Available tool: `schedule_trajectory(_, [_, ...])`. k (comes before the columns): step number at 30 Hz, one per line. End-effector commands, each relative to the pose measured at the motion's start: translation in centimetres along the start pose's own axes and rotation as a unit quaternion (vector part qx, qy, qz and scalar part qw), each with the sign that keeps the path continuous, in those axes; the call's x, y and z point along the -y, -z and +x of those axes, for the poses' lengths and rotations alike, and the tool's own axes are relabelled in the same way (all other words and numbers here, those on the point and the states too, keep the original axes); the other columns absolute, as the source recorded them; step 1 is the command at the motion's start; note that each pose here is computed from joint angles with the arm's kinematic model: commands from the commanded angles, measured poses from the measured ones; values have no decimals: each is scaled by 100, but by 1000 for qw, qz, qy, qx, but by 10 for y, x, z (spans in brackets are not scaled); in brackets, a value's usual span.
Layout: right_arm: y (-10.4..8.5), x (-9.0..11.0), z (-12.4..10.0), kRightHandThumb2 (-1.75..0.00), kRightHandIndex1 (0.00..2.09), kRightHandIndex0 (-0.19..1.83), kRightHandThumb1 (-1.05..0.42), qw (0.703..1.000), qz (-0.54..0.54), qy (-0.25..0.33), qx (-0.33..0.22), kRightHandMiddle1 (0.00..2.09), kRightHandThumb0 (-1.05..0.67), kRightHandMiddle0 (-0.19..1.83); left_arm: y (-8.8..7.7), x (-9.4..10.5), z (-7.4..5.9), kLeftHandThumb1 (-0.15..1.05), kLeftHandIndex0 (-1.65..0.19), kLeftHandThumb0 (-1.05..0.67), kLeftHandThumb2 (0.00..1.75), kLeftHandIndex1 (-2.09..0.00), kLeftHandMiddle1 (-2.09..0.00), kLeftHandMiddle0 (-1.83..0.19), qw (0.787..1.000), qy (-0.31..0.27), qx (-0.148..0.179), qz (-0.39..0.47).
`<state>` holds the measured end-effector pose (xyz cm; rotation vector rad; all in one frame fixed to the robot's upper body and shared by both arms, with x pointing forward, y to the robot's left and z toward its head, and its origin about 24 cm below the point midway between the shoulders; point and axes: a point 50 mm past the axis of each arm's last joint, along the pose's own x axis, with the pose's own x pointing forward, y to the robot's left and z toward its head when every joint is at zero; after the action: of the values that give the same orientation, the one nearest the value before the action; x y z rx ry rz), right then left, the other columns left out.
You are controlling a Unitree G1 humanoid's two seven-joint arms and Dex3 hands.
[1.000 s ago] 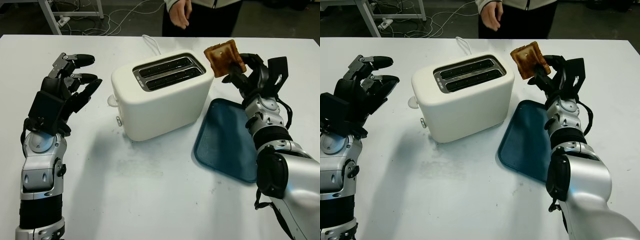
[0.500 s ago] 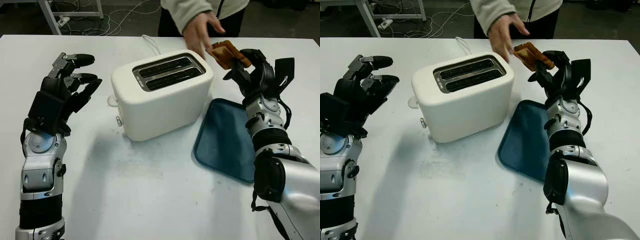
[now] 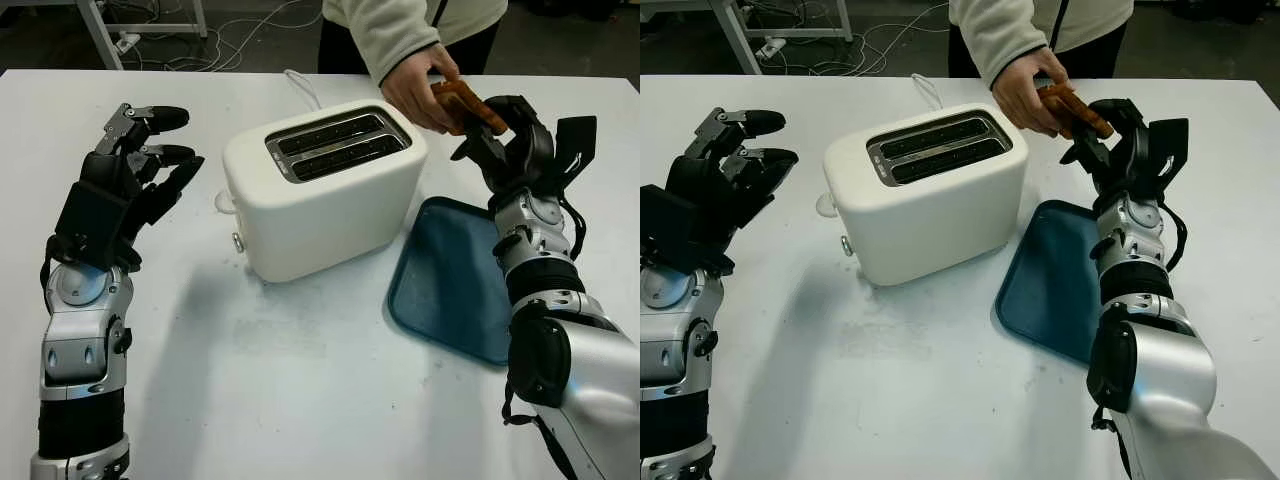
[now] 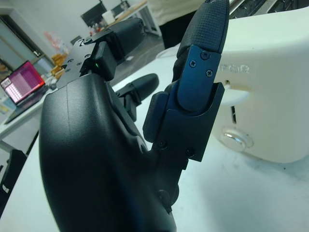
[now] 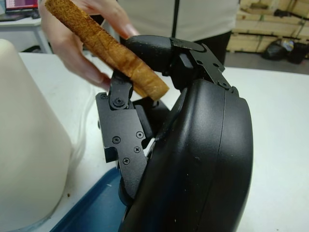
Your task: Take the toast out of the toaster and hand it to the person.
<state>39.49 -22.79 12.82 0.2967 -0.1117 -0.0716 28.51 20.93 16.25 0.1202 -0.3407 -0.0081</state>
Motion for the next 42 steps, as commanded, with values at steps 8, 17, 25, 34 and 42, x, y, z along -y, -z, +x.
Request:
schedule_trajectory(8, [1, 0, -3, -45, 175, 97, -92, 1000, 8, -27, 8, 175, -25, 58, 0, -1, -1, 89, -19, -82, 0, -109, -127, -16, 1000, -3, 2, -1])
schedule_trajectory(17, [-1, 4, -7, -44, 148, 48, -92, 992, -112, -52, 5, 144, -46, 26, 1, -1, -2, 90, -21, -82, 0, -109, -126, -18, 1000, -4, 1, 1])
schedule_trajectory(25, [2, 7, -41, -44, 8, 7, -92, 967, -241, -59, 50, 7, -65, 9, 2, -2, -5, 89, -18, -81, 0, -111, -129, -16, 1000, -9, -4, -2])
schedule_trajectory(34, [9, 7, -110, -51, 10, 16, -92, 953, -283, -75, 79, 6, -80, 19, 10, -8, -13, 91, -16, -83, 1, -115, -131, -15, 1000, -27, -7, -4])
schedule_trajectory(42, [27, -18, -157, -49, 12, 23, -92, 968, -216, -88, 95, 5, -85, 22, 23, -4, -33, 92, -15, -83, 7, -114, -129, -16, 999, -41, -28, -9])
